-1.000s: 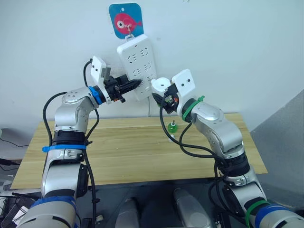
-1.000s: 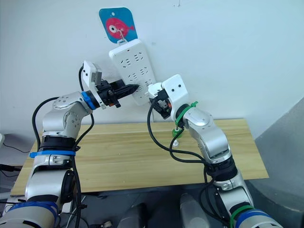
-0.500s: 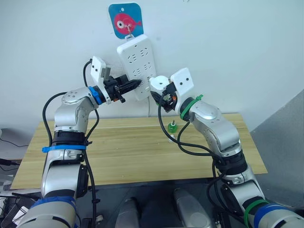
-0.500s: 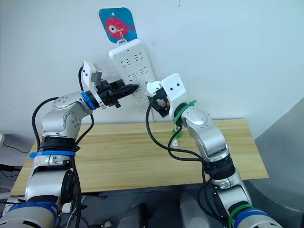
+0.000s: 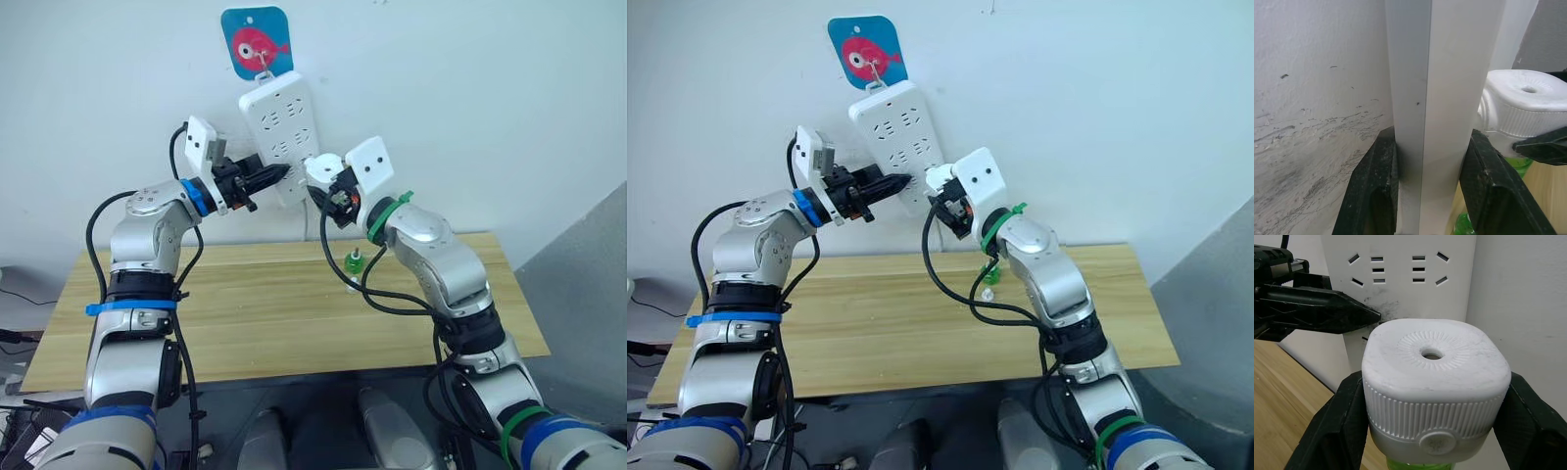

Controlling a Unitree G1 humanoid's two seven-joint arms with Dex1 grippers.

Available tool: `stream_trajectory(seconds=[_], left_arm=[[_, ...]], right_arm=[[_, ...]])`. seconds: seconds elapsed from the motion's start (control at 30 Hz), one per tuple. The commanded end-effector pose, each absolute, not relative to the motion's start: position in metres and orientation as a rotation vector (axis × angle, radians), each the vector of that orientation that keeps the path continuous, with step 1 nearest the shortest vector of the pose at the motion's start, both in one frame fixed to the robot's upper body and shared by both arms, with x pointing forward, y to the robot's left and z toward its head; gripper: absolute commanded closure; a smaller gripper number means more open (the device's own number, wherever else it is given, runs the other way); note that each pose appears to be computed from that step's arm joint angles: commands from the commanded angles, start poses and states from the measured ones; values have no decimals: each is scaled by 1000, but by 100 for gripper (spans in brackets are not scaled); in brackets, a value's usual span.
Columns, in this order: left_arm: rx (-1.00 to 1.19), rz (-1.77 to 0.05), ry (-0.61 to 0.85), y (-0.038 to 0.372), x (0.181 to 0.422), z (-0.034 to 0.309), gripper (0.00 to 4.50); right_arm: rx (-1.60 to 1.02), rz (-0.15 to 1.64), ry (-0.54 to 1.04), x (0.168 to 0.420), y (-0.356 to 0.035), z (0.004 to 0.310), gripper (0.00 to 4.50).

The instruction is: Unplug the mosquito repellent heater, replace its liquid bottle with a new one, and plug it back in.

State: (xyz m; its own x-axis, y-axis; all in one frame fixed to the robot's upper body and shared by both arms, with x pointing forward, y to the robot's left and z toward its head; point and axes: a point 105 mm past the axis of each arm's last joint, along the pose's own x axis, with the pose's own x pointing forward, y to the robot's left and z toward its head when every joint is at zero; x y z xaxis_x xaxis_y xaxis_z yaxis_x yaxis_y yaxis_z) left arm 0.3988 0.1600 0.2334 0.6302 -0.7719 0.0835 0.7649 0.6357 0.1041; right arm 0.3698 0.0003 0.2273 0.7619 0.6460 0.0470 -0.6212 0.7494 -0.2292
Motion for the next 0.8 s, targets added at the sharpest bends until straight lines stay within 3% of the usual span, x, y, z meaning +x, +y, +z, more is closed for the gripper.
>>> stream_trajectory(seconds=[0.03, 0.63, 0.7, 0.8], left_arm=[[71, -901, -107, 155, 396, 230, 316], [61, -898, -97, 157, 392, 227, 316], [65, -886, -97, 159, 394, 226, 316], [68, -881, -99, 160, 394, 226, 316]], right_arm=[[-190, 714, -196, 370, 8, 246, 145], [-137, 765, -177, 378, 21, 244, 145], [-132, 759, -181, 378, 18, 245, 72], [-138, 760, -188, 376, 17, 246, 2]])
